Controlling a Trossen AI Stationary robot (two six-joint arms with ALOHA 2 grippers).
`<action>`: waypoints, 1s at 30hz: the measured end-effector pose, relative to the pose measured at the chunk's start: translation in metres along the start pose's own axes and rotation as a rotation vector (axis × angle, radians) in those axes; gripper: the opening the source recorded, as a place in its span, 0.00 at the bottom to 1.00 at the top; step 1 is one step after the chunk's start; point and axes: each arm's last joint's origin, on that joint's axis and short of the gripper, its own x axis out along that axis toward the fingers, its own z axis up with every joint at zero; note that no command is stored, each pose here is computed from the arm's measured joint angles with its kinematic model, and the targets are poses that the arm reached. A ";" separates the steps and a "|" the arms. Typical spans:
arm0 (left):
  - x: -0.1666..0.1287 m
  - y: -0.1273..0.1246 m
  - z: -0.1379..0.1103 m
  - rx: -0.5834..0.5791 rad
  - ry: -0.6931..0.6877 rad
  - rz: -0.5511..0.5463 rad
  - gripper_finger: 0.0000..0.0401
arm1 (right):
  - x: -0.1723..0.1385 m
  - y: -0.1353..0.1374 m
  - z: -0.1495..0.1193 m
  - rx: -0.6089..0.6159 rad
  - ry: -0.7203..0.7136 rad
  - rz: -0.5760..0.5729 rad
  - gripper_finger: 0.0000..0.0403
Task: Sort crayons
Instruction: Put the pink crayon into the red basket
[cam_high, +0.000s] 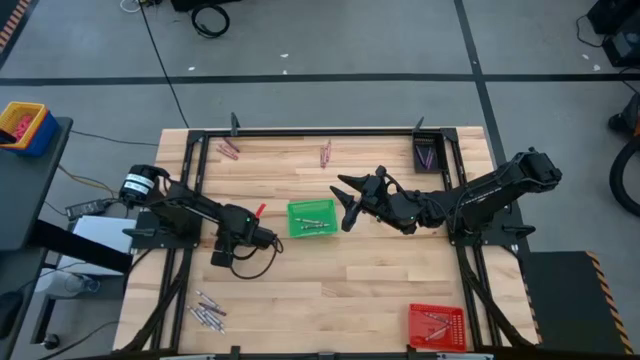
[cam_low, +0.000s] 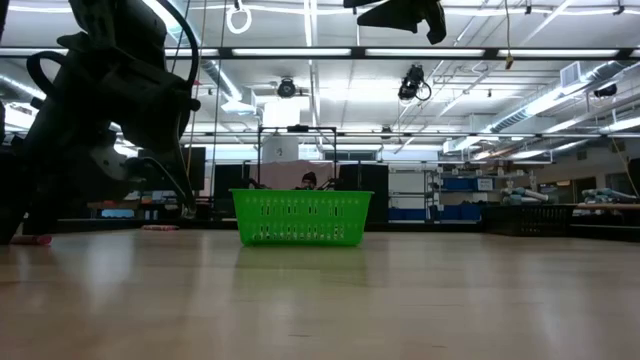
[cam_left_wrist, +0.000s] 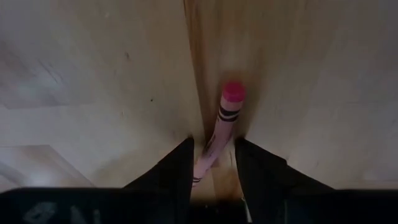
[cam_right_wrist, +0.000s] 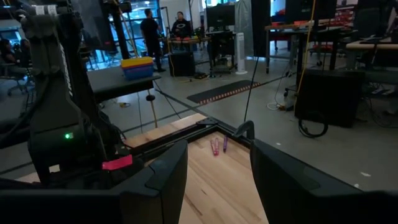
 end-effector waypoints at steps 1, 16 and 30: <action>0.001 0.000 0.001 0.003 0.005 0.002 0.32 | 0.000 0.000 0.000 0.000 0.000 0.000 0.44; 0.003 0.001 0.002 0.013 0.004 0.028 0.06 | 0.000 0.000 0.000 0.001 -0.001 0.000 0.44; -0.073 -0.019 -0.014 0.011 -0.433 -0.007 0.09 | 0.000 0.001 0.000 -0.015 0.000 0.034 0.44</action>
